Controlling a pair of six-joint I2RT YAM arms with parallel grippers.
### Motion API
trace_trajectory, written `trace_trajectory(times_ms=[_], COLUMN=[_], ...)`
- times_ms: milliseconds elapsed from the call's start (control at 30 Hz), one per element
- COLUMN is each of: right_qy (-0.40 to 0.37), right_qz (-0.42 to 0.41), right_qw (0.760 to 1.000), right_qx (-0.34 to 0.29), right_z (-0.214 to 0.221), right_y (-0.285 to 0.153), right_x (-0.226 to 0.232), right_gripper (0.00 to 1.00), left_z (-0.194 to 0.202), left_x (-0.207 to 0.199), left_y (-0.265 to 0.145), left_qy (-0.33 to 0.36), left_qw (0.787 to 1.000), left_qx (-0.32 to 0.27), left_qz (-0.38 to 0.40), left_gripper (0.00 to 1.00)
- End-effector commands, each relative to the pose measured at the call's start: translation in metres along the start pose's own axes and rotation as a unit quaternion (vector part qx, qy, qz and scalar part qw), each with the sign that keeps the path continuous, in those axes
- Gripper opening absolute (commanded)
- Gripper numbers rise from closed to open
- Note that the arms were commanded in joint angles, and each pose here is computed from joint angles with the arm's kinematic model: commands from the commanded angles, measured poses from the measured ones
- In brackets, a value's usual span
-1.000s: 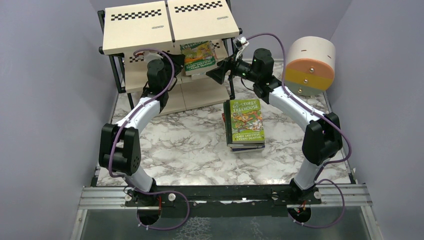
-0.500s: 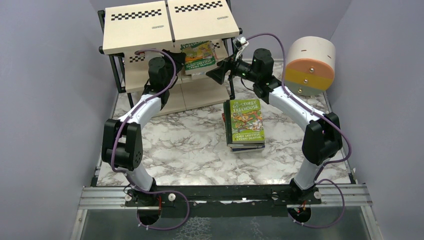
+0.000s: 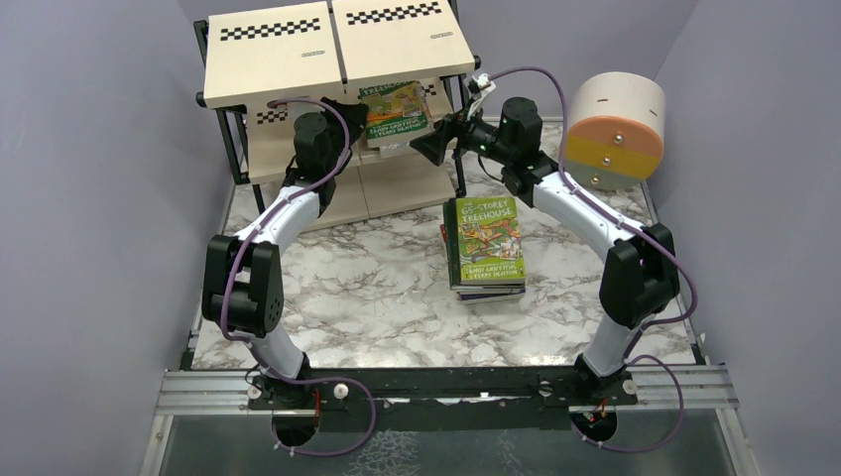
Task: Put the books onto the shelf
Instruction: Place the book on the shelf.
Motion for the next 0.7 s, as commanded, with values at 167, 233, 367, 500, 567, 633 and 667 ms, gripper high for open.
trace_trajectory(times_ms=[167,233,367,500,567,633,667], right_qy=[-0.01,-0.01,-0.011,-0.015,-0.014,-0.015,-0.015], right_qz=[0.07,0.077,0.086,0.09,0.093,0.094,0.095], right_qw=[0.996,0.995,0.994,0.993,0.993,0.992,0.992], right_qx=[-0.053,-0.06,-0.07,-0.077,-0.078,-0.079,-0.079], right_z=[-0.019,-0.021,-0.025,-0.03,-0.03,-0.031,-0.031], right_y=[-0.014,-0.018,-0.024,-0.029,-0.031,-0.032,-0.032], right_x=[0.001,0.0,0.0,0.001,0.0,0.0,-0.001], right_gripper=[0.89,0.89,0.89,0.89,0.89,0.89,0.89], left_z=[0.003,0.003,0.004,0.005,0.006,0.007,0.008], left_x=[-0.013,-0.014,-0.014,-0.016,-0.017,-0.017,-0.018], left_y=[0.003,0.003,0.003,0.003,0.003,0.003,0.002], left_qy=[-0.008,-0.008,-0.008,-0.01,-0.009,-0.01,-0.01], left_qw=[0.999,0.999,0.999,0.999,0.999,0.999,0.999], left_qx=[0.016,0.015,0.017,0.018,0.019,0.019,0.019], left_qz=[0.029,0.029,0.03,0.031,0.032,0.031,0.032], left_gripper=[0.17,0.17,0.17,0.16,0.16,0.16,0.16])
Point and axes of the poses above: each gripper's point midway between its finger pads, its own y axis out along the fingers, its own x axis along the line the jaws close on, z = x × y, the point moved 9 cm from there along -y, back along the fingers, and after that the axes turned 6 degrees about y, right-handed, at the moved point
